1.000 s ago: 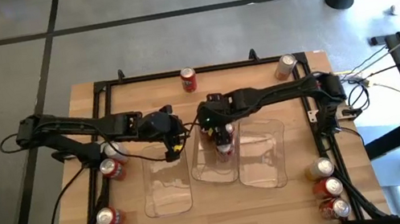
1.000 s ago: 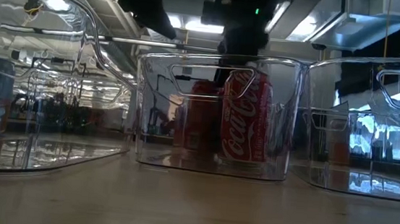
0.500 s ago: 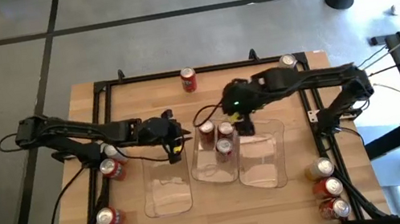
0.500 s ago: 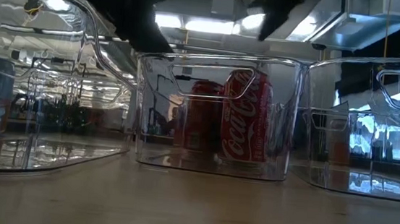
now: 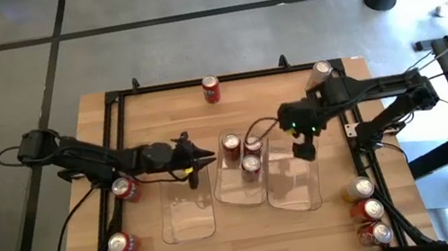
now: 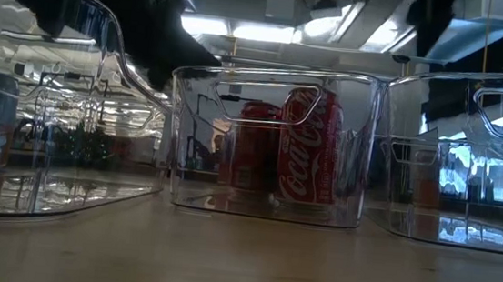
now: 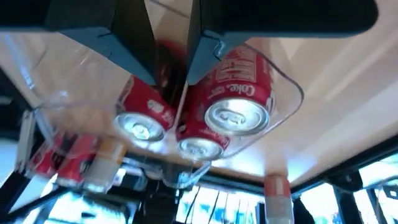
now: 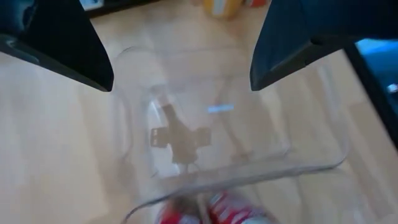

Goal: Sort soda cans
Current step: Put the red white soda can into the center transparent bin

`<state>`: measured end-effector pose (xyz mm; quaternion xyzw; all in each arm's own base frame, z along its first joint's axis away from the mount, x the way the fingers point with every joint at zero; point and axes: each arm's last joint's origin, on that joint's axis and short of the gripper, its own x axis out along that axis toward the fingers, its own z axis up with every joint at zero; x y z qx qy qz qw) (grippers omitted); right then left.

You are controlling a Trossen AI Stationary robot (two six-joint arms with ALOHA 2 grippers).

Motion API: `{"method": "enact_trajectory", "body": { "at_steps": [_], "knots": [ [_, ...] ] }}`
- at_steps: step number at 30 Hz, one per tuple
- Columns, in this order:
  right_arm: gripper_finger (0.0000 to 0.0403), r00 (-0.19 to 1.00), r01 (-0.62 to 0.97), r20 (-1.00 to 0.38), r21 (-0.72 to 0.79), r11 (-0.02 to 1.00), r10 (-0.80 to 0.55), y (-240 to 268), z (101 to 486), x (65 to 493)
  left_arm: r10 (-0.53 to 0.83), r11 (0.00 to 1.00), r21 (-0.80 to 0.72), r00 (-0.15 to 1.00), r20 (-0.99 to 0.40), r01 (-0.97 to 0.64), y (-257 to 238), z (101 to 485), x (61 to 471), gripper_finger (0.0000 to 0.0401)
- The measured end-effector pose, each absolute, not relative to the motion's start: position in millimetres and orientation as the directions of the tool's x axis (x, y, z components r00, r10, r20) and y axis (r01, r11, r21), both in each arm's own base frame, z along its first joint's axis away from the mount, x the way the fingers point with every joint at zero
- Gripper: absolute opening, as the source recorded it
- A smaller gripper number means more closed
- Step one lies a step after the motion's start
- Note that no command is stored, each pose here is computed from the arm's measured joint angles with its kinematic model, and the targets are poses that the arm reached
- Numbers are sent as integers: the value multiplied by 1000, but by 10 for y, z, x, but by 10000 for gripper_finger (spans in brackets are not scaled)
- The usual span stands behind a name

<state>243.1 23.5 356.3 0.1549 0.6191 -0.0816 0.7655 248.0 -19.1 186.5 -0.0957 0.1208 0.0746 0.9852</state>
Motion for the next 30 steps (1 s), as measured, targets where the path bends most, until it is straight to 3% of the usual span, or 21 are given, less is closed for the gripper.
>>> {"method": "enact_trajectory", "body": {
  "at_steps": [4, 13, 23, 30],
  "knots": [
    [374, 198, 322, -976, 157, 934, 96, 477, 3530, 2381, 108, 968, -199, 967, -231, -155, -303, 1835, 2436, 76],
    [374, 165, 425, -970, 234, 875, 179, 1082, 3491, 2207, 133, 983, -96, 967, -216, -156, -449, 1845, 2407, 76],
    [374, 249, 590, -929, 370, 718, 274, 1861, 3504, 1879, 137, 985, -76, 974, -182, -153, -440, 1880, 2416, 76],
    [374, 398, 643, -856, 518, 565, 331, 2156, 3541, 1834, 137, 990, -14, 980, -147, -141, -438, 1915, 2422, 76]
  ]
}}
